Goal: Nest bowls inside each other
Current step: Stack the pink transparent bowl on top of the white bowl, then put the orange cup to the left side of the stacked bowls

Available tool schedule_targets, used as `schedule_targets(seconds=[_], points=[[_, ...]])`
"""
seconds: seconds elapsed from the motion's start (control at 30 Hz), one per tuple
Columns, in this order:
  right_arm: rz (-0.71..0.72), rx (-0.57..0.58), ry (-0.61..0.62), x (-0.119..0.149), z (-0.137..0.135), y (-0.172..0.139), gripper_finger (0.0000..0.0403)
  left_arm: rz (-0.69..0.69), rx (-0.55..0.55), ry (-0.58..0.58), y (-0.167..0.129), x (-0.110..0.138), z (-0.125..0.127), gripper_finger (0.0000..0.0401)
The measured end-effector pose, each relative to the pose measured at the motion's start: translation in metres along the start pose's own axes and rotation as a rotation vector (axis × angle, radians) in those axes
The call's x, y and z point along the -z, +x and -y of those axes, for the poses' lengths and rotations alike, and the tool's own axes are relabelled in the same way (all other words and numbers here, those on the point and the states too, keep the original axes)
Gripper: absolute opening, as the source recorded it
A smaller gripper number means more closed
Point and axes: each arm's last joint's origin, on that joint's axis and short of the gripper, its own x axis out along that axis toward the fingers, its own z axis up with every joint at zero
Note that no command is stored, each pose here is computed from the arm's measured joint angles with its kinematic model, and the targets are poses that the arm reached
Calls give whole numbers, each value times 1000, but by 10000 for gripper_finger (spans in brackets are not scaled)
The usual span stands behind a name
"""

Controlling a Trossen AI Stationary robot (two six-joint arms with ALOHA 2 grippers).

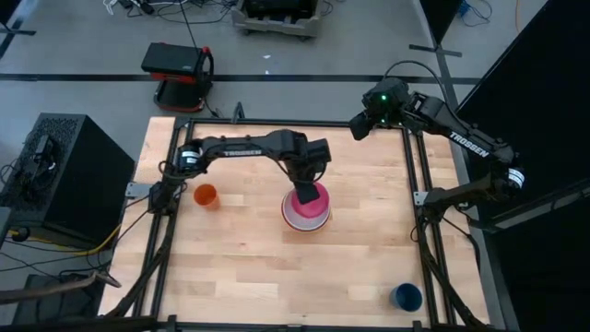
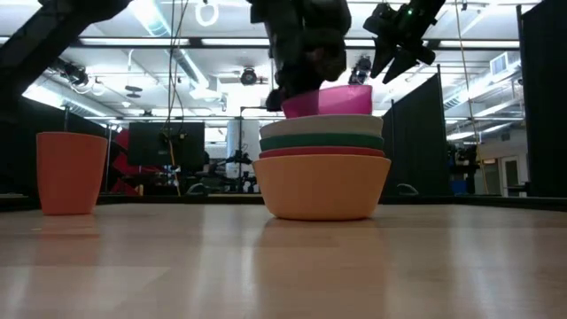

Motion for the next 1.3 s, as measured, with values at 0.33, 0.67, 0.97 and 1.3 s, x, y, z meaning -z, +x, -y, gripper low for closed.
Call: schedule_targets(seconds=[0.33, 0.67, 0.97, 1.3], points=[[0, 0, 1, 0, 0, 0, 200, -77, -29, -4, 15, 3, -3, 0], [1, 0, 3, 0, 0, 0, 206, -80, 2, -4, 15, 3, -1, 50], [2, 0, 6, 0, 0, 0, 210, -90, 43, -5, 15, 4, 0, 109], [2, 0, 6, 0, 0, 0, 207, -9, 81, 1, -21, 1, 2, 171]])
